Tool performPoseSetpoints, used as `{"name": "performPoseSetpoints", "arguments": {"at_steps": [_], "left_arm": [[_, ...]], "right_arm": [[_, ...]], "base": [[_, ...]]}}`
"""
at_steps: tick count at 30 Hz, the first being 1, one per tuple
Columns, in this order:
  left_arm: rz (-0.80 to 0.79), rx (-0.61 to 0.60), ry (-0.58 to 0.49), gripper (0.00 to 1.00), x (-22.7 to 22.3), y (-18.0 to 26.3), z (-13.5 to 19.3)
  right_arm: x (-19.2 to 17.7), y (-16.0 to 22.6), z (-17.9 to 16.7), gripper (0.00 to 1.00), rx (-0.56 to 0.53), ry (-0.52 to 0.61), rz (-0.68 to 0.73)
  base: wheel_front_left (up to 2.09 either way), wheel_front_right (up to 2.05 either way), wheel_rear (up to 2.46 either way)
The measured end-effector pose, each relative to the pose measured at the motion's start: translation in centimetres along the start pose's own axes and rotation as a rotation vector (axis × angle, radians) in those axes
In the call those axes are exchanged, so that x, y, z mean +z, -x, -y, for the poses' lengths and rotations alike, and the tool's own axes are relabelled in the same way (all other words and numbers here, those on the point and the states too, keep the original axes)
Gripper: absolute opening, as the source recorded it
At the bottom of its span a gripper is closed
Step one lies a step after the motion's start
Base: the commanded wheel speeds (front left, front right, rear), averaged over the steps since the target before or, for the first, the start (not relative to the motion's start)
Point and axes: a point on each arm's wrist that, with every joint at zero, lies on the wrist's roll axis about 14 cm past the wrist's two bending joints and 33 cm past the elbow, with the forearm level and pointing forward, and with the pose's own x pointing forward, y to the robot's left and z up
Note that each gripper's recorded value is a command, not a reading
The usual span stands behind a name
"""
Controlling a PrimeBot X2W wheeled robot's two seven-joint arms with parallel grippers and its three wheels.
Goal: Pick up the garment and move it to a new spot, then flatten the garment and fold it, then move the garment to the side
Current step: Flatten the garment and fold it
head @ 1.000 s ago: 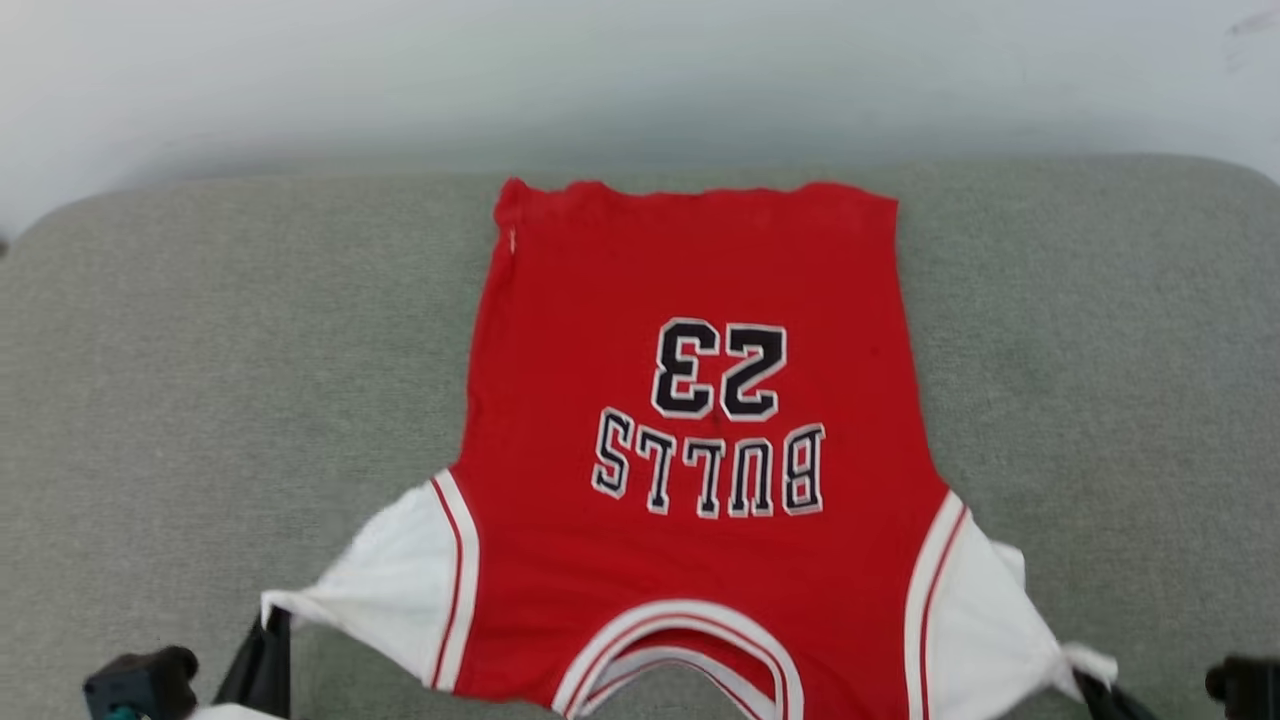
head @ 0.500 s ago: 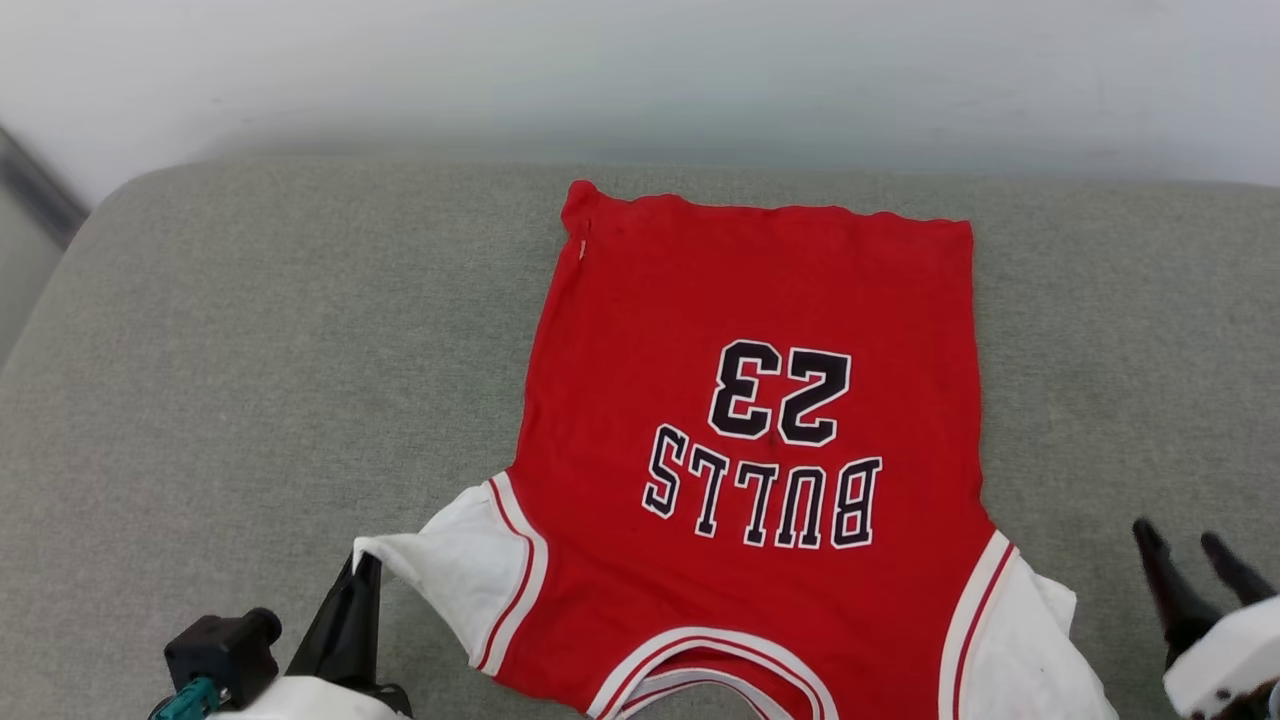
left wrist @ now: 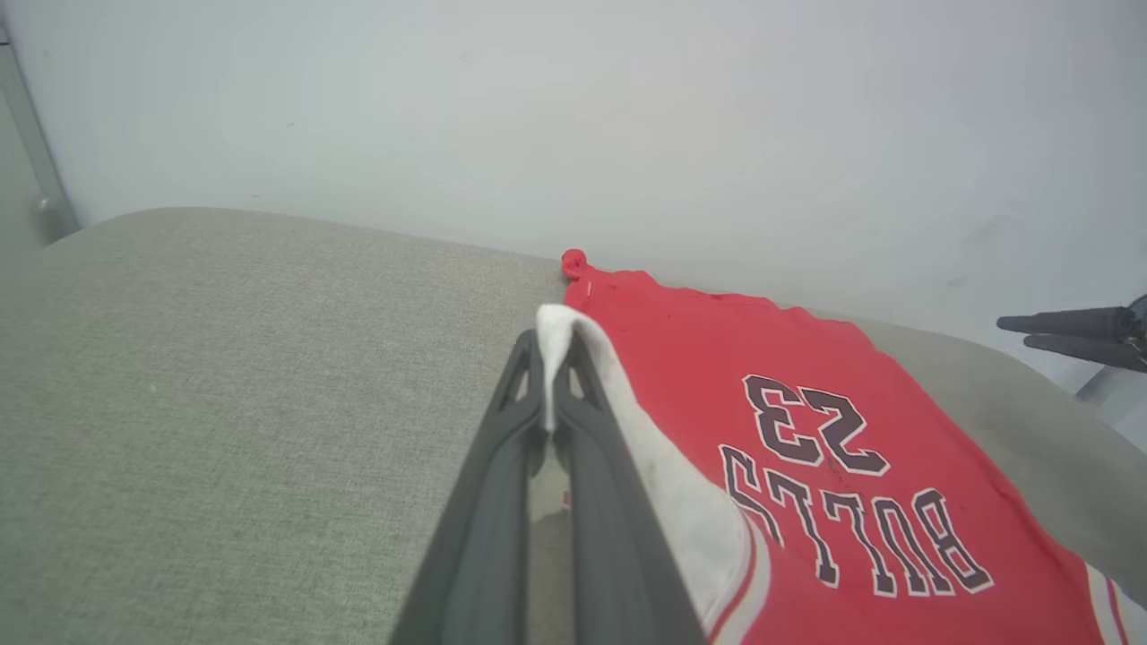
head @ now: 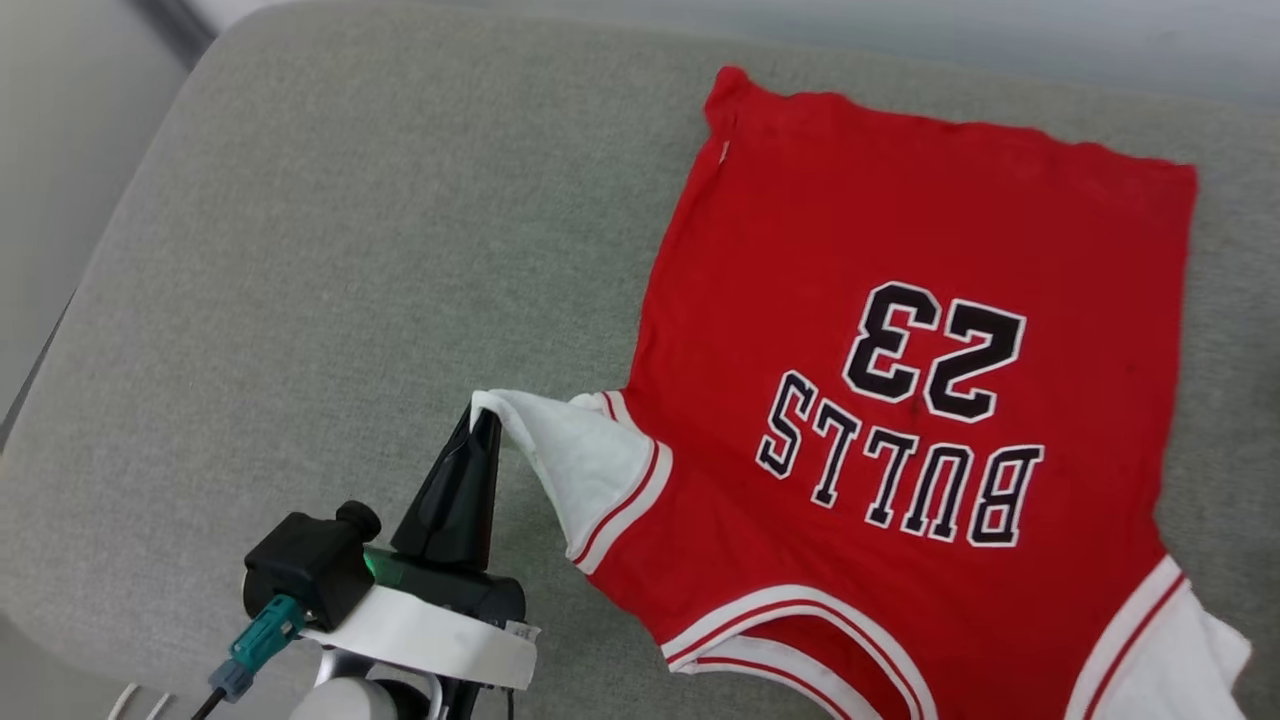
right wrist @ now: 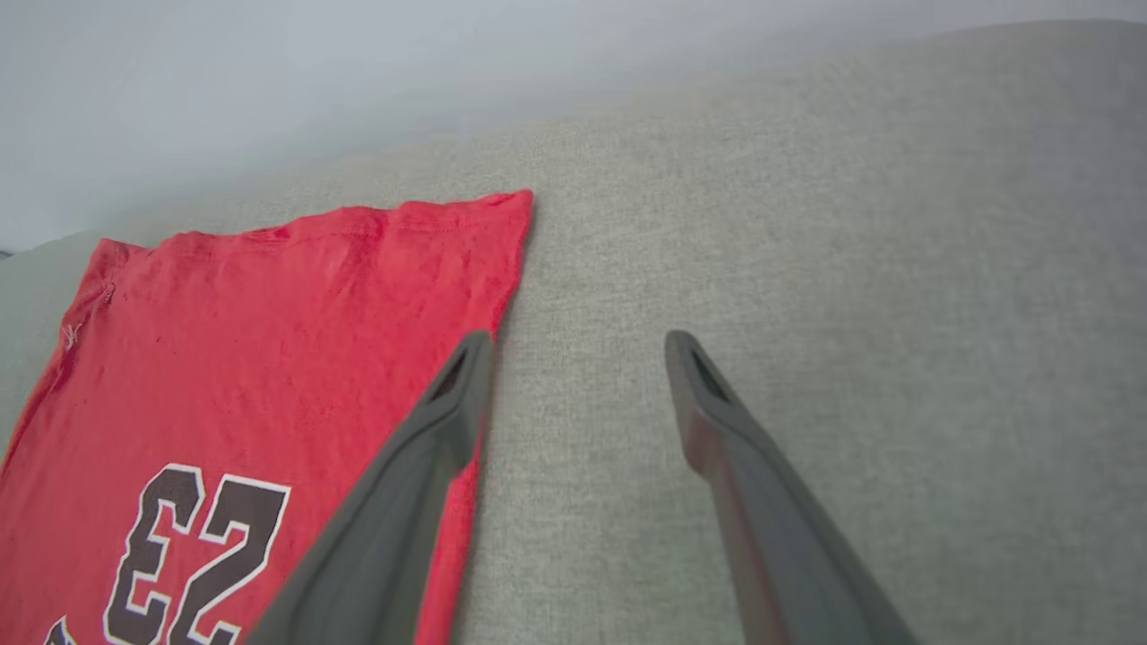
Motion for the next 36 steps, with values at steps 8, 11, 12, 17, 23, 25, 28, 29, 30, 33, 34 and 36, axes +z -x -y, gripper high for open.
{"name": "performPoseSetpoints", "arguments": {"at_steps": [8,11,12,17,23,25,28,29,30,33,34,36], "left_arm": [[-0.04,0.052,-0.018,0.0,-2.1,-1.4,-1.6],[-0.062,0.079,-0.027,0.0,-3.1,-1.7,-2.5],[-0.069,0.085,-0.028,0.0,-3.3,-1.8,-2.7],[-0.102,0.117,-0.043,0.0,-4.6,-2.1,-3.9],[-0.103,0.127,-0.051,0.0,-4.9,-2.2,-4.3],[-0.098,0.126,-0.051,0.0,-4.7,-2.2,-4.3],[-0.091,0.128,-0.047,0.0,-4.5,-2.0,-4.3],[-0.092,0.133,-0.045,0.0,-4.5,-1.8,-4.4],[-0.093,0.138,-0.043,0.0,-4.5,-1.5,-4.5],[-0.092,0.151,-0.042,0.0,-4.3,-0.7,-4.9],[-0.091,0.151,-0.041,0.0,-4.2,-0.4,-4.9],[-0.088,0.155,-0.041,0.0,-4.0,0.1,-5.1]], "right_arm": [[0.3,-7.6,-4.5,1.0,0.044,0.072,-0.194],[-1.6,-9.7,-5.1,1.0,0.042,0.083,-0.276],[-2.3,-10.3,-5.3,1.0,0.042,0.084,-0.302],[-5.1,-12.2,-5.6,1.0,0.034,0.064,-0.414],[-5.9,-12.2,-5.1,0.0,0.005,0.04,-0.483],[-5.8,-11.9,-5.4,0.0,0.007,0.044,-0.488],[-5.1,-11.0,-5.5,0.0,-0.002,0.077,-0.489],[-4.7,-10.6,-5.5,0.0,-0.005,0.093,-0.485],[-4.4,-10.1,-5.5,0.0,-0.008,0.109,-0.483],[-2.9,-8.2,-5.1,0.0,-0.031,0.188,-0.465],[-1.9,-7.5,-5.0,0.0,-0.034,0.205,-0.442],[0.0,-5.8,-4.8,0.0,-0.042,0.264,-0.398]], "base": [[0.0,0.0,0.0],[0.0,0.0,0.0],[0.0,0.0,0.0],[0.0,0.0,0.0],[0.0,0.0,0.0],[0.0,0.0,0.0],[0.0,0.0,0.0],[0.0,0.0,0.0],[0.0,0.0,0.0],[0.0,0.0,0.0],[0.0,0.0,0.0],[0.0,0.0,0.0]]}}
